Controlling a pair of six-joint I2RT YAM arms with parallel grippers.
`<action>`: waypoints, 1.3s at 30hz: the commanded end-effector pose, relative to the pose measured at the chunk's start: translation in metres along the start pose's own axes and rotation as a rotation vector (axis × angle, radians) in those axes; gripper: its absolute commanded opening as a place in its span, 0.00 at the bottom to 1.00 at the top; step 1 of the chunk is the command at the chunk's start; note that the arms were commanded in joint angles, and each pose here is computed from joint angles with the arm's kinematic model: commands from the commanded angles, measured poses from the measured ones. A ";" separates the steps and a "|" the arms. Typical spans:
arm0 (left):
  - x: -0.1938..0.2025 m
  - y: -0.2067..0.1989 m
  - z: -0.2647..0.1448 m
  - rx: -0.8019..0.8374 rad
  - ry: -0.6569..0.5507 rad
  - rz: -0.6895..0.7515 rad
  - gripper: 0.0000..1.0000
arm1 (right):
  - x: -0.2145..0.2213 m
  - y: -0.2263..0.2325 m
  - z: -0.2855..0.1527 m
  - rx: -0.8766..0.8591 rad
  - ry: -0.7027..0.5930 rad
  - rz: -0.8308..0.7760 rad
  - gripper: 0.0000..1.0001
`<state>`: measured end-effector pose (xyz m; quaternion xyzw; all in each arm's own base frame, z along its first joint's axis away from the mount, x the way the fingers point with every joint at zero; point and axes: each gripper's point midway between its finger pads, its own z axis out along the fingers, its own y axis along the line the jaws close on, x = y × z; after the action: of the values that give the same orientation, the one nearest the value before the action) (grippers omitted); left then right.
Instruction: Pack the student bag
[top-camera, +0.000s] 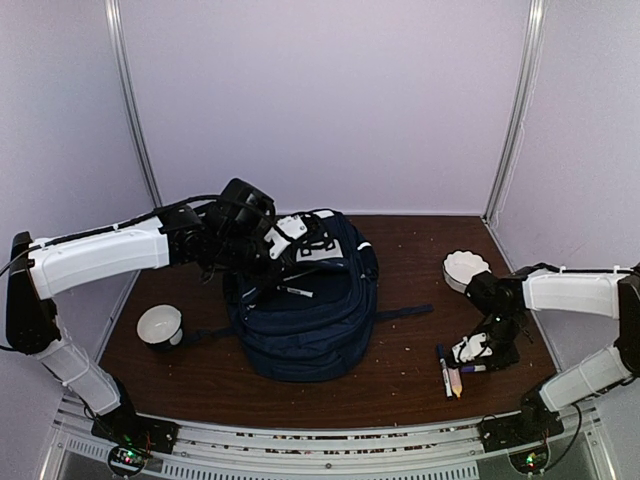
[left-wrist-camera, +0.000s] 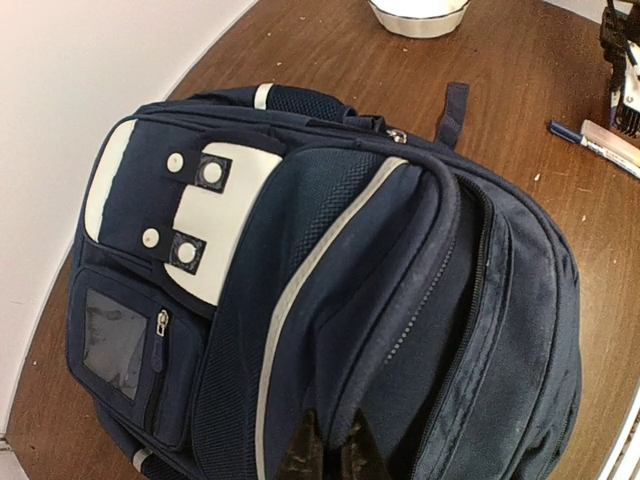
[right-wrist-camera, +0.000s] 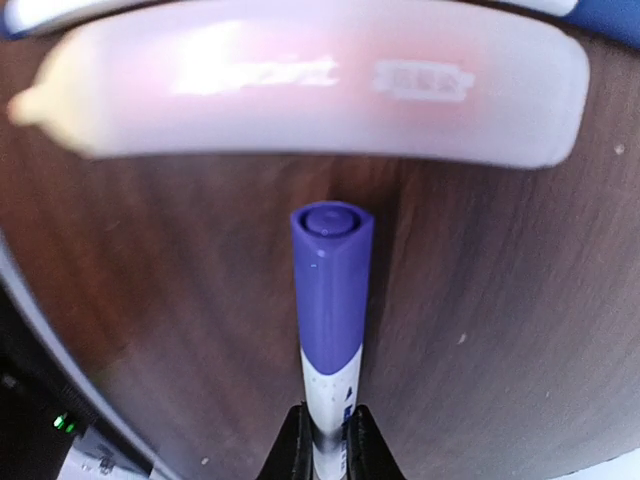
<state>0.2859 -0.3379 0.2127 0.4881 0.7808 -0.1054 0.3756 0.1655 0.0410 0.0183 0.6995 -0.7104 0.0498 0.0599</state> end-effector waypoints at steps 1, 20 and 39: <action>-0.028 0.010 -0.010 -0.017 -0.093 -0.006 0.00 | -0.009 -0.002 -0.039 0.003 -0.083 -0.007 0.05; -0.030 0.007 -0.010 0.006 -0.103 -0.025 0.00 | -0.245 -0.079 -0.257 0.540 -0.603 -0.151 0.05; -0.039 -0.005 -0.018 0.085 -0.148 -0.051 0.00 | -0.365 -0.087 -0.245 0.793 -0.590 -0.283 0.06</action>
<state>0.2780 -0.3453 0.2094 0.4888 0.7821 -0.1475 0.3574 0.2496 0.4144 0.1840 0.7646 -0.5278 0.0998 -0.3561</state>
